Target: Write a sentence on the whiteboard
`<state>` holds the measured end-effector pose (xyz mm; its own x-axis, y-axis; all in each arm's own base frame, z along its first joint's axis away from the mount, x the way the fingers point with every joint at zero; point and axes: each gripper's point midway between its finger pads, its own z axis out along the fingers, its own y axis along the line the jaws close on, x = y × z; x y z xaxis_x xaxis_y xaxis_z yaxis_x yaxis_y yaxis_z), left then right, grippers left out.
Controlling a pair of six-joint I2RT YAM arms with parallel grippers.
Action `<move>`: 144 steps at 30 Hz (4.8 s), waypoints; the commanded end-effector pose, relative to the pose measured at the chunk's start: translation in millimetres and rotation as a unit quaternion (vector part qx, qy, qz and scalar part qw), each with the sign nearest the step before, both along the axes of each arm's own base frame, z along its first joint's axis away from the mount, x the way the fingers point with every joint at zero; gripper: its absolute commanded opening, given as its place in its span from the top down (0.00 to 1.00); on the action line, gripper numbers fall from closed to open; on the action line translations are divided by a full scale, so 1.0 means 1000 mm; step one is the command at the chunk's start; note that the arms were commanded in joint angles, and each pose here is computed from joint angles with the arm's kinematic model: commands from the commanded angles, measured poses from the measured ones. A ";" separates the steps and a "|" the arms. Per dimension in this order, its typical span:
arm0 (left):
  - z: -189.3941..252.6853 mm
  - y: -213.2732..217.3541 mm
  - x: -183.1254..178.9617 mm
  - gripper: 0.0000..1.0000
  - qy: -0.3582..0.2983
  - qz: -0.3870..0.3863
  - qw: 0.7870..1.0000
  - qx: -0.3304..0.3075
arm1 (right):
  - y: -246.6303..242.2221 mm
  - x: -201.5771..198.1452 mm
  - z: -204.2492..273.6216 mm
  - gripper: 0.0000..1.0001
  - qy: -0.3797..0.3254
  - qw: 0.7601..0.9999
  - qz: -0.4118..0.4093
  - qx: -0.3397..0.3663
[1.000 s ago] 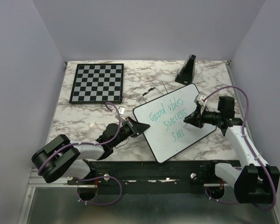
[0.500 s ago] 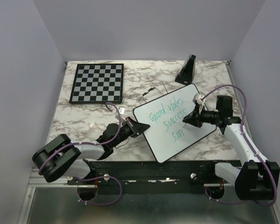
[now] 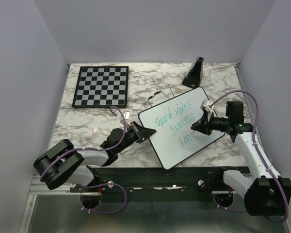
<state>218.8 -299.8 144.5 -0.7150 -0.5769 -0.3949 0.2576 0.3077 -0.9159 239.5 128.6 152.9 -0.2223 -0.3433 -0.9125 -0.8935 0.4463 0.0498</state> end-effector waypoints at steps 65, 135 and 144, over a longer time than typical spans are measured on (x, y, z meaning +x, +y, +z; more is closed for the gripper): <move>0.033 -0.007 -0.002 1.00 -0.054 -0.014 0.998 -0.039 | -0.012 0.018 -0.015 1.00 0.026 0.998 -0.049 -0.033; 0.033 -0.009 -0.002 1.00 -0.055 -0.017 0.998 -0.040 | -0.013 -0.014 -0.044 0.99 0.108 0.992 0.015 -0.066; 0.033 -0.009 -0.001 1.00 -0.054 -0.015 0.998 -0.039 | -0.023 0.026 -0.017 0.99 0.039 0.995 -0.072 -0.064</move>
<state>219.0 -301.5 142.3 -0.7150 -0.5728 -0.4009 0.2640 0.3097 -0.9134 235.9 114.7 119.9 -0.4120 -0.4181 -0.8096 -0.8503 0.4958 0.1766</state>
